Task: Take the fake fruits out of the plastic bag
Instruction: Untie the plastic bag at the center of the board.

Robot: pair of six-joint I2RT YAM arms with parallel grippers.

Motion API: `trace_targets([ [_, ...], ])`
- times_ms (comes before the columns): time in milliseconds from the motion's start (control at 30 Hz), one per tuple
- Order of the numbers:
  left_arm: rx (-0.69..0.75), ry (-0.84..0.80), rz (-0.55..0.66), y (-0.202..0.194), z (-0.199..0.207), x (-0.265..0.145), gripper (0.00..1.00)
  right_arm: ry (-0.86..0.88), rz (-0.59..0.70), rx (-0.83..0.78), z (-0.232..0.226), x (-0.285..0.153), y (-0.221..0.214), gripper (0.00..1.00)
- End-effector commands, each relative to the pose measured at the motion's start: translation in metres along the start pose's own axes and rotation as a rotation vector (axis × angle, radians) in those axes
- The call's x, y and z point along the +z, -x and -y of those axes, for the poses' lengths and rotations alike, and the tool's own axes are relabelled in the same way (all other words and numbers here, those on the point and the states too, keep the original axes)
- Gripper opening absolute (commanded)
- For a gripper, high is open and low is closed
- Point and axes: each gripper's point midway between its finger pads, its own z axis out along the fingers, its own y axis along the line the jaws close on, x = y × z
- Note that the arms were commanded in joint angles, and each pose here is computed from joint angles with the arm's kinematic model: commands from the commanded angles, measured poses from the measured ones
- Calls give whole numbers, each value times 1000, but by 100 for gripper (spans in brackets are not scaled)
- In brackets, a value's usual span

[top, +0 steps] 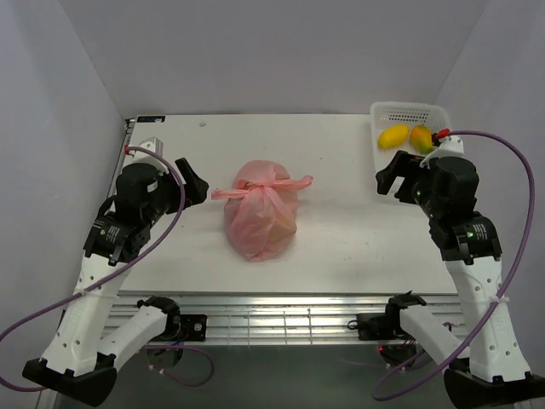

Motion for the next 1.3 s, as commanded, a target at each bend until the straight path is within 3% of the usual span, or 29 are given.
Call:
trace_targets([
  [0,39,-20,-22,-7,0,-1,98,2,59,10,-1,-7,12,90],
  [167,55,-134,-122,-26,19,8,98,102,89,-31,-14,-10,8,90],
  [500,37,-411,-289,-60,81,42,98,288,-6,-85,-43,10,-15,90],
  [667,96,-349,-320,-84,103,59,98,323,-54,-101,-47,19,-25,90],
  [867,110,-210,-352,-104,93,91,98,313,-55,-109,-45,21,-26,90],
  [1000,123,-130,-313,-103,95,104,98,302,-62,-108,-43,23,-29,90],
  [1267,198,-51,-319,-119,94,129,97,272,-71,-110,-37,27,-33,90],
])
